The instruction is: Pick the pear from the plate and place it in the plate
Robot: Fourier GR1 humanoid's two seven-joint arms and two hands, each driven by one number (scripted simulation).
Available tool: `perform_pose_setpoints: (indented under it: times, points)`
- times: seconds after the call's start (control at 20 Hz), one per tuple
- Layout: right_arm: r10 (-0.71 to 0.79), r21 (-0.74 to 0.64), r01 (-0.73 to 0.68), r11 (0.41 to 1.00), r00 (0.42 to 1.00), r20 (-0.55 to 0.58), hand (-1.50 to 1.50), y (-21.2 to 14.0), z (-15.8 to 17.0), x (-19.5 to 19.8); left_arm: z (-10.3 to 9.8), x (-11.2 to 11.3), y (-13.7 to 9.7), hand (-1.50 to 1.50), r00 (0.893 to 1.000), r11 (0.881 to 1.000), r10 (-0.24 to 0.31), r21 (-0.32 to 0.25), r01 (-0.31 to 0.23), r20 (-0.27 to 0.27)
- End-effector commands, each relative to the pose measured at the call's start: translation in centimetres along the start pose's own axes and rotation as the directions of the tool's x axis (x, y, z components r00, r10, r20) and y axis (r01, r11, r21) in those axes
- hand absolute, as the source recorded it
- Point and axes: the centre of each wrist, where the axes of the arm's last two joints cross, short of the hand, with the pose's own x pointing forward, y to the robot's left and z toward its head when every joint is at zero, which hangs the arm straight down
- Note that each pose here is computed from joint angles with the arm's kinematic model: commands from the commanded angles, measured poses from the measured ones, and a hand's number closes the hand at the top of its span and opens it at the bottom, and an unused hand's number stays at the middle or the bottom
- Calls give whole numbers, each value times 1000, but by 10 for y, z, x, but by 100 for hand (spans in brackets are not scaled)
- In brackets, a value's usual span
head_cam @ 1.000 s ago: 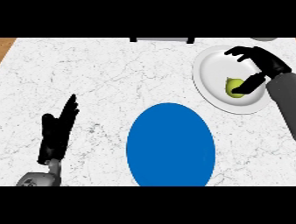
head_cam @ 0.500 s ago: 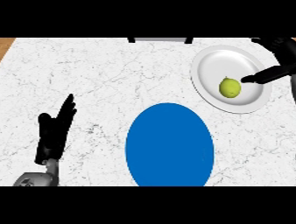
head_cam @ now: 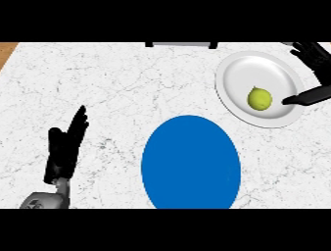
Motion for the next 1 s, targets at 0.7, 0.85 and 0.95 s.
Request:
perform_pose_setpoints:
  times: [0.7, 0.85, 0.95]
  points:
    - [94, -49, -97, 994, 994, -58, -150, 19, 3, -16, -3, -6, 13, 0, 1000, 1000, 1, -21, -1, 19]
    - [122, -45, -124, 991, 991, -46, -150, 21, 10, -25, 4, -11, 0, 0, 1000, 1000, -6, -23, 6, -4]
    - [136, -74, -140, 987, 989, -58, -150, 10, 12, -20, 2, 0, 17, 0, 1000, 999, 0, -32, -1, -4]
